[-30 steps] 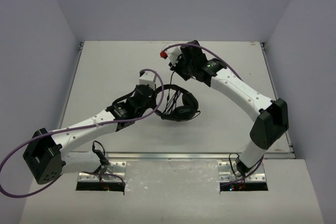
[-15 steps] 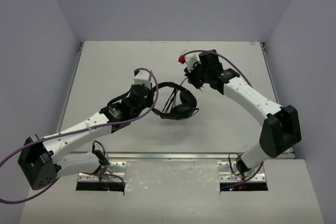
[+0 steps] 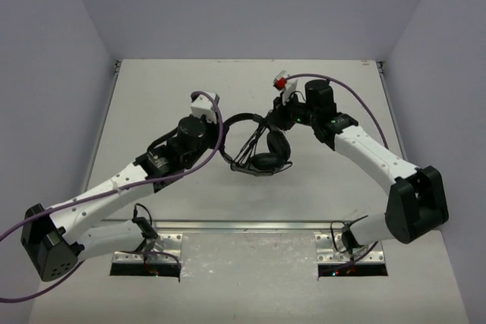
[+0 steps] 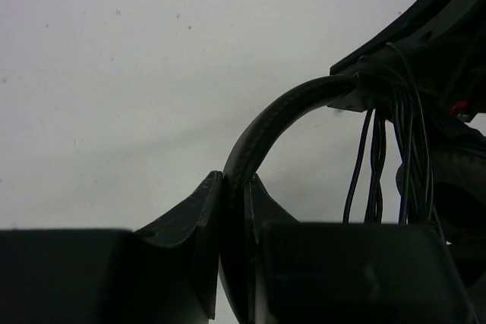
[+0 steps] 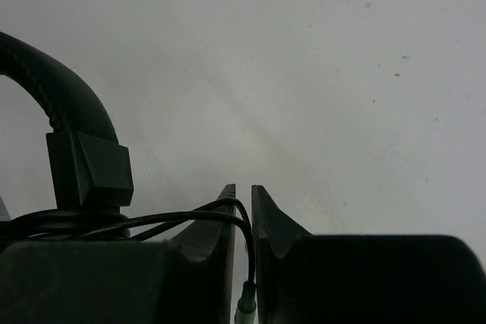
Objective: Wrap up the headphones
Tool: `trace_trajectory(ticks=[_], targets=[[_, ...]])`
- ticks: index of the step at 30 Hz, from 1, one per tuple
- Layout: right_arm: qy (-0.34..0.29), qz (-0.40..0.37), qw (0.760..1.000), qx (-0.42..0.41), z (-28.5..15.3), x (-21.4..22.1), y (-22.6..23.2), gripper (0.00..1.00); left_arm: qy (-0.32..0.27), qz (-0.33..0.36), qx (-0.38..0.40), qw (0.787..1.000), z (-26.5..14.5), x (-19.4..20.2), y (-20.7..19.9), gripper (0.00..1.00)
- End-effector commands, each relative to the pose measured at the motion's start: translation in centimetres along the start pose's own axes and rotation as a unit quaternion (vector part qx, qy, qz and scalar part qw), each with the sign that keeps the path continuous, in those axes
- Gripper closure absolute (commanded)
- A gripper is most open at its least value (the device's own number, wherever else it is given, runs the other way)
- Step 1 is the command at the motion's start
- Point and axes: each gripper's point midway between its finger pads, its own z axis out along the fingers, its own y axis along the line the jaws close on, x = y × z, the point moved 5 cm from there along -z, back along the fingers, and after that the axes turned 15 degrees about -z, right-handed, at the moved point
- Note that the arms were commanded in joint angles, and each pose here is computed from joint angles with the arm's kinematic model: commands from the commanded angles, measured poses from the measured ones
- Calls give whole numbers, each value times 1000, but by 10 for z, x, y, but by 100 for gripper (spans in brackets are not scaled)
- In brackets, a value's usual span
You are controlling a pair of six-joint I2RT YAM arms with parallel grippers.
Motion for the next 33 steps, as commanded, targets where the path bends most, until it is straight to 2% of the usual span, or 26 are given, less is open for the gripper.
trace_trajectory(ticks=[1,3,7,11,12,16,22,25,29,30,33], targets=[[-81,36,996,14,-9,-23,-5,86,-84,-45,122,988,-4,-65,-51,100],[-105,44,993,-7,-9,-23,4,80,-82,-49,155,983,1,-74,-55,100],[-132,65,989,-28,-10,-25,12,73,-93,-50,195,975,8,-92,-69,100],[-145,76,986,-41,-8,-28,14,64,-66,-48,217,973,24,-100,-72,100],[-146,77,986,-37,-8,-27,13,64,-50,-42,222,973,31,-96,-69,100],[-153,118,981,-33,-14,-16,2,57,-55,-24,227,972,39,-104,-60,100],[-135,155,978,-41,-13,11,0,50,-38,-23,216,975,55,-124,-30,100],[-106,174,978,-41,-6,26,1,24,-12,-10,235,972,65,-135,-14,100],[-62,212,975,-13,4,53,-7,12,10,3,238,971,82,-140,4,100],[-46,236,971,-1,5,65,-12,1,11,8,233,972,83,-143,7,100],[-12,300,952,55,-3,93,-27,1,17,19,225,974,92,-150,23,100]])
